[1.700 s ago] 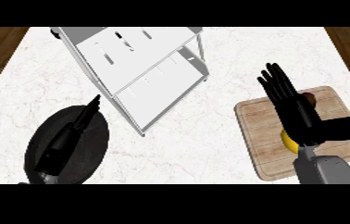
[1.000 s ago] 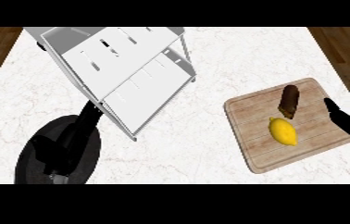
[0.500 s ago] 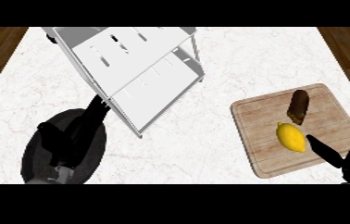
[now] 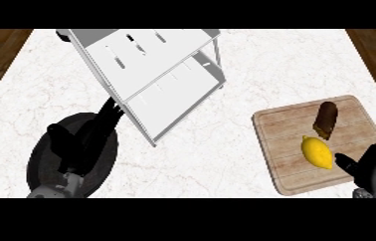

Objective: Pick the sweet potato from the cutting board and place it in the tiered basket

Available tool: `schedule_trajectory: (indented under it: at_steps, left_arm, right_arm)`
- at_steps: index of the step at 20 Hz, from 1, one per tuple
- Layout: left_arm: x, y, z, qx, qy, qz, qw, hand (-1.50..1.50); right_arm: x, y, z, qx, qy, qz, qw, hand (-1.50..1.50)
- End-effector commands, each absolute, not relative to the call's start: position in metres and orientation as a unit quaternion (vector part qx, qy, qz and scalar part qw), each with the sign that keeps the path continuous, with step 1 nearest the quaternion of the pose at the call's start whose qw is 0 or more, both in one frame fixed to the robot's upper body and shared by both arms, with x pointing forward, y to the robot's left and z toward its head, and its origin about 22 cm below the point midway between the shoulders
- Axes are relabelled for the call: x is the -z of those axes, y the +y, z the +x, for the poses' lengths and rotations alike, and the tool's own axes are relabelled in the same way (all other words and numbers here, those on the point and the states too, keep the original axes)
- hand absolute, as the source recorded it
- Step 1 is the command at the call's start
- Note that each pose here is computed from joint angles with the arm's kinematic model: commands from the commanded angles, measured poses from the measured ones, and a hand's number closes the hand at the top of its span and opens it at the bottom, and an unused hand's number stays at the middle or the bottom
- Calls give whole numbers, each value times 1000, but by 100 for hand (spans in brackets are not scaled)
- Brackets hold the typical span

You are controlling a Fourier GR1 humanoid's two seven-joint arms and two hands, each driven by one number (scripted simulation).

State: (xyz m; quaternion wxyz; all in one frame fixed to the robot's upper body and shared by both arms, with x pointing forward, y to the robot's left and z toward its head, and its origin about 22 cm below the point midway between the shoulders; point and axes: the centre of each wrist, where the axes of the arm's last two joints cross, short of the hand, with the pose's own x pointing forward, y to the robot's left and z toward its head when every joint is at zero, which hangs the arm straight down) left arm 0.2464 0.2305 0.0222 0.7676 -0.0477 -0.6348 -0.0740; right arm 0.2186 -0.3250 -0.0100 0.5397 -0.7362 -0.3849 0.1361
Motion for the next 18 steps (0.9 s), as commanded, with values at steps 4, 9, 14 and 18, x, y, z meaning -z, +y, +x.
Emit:
schedule_trajectory:
  at_steps: [4, 9, 14, 18]
  left_arm:
    - [-32, 223, 266, 92, -647, -53, 755, 0]
    - [-32, 206, 265, 89, -634, -81, 764, 0]
    - [-22, 210, 277, 80, -639, -60, 763, 0]
    - [-36, 224, 284, 71, -641, -59, 762, 0]
  right_arm:
    - [-17, -239, 283, -131, -260, -771, 566, -150]
    - [-25, -196, 323, -138, -145, -806, 557, -150]
    - [-2, -177, 336, -137, -111, -800, 574, -150]
    - [1, -167, 341, -141, -100, -786, 593, -150]
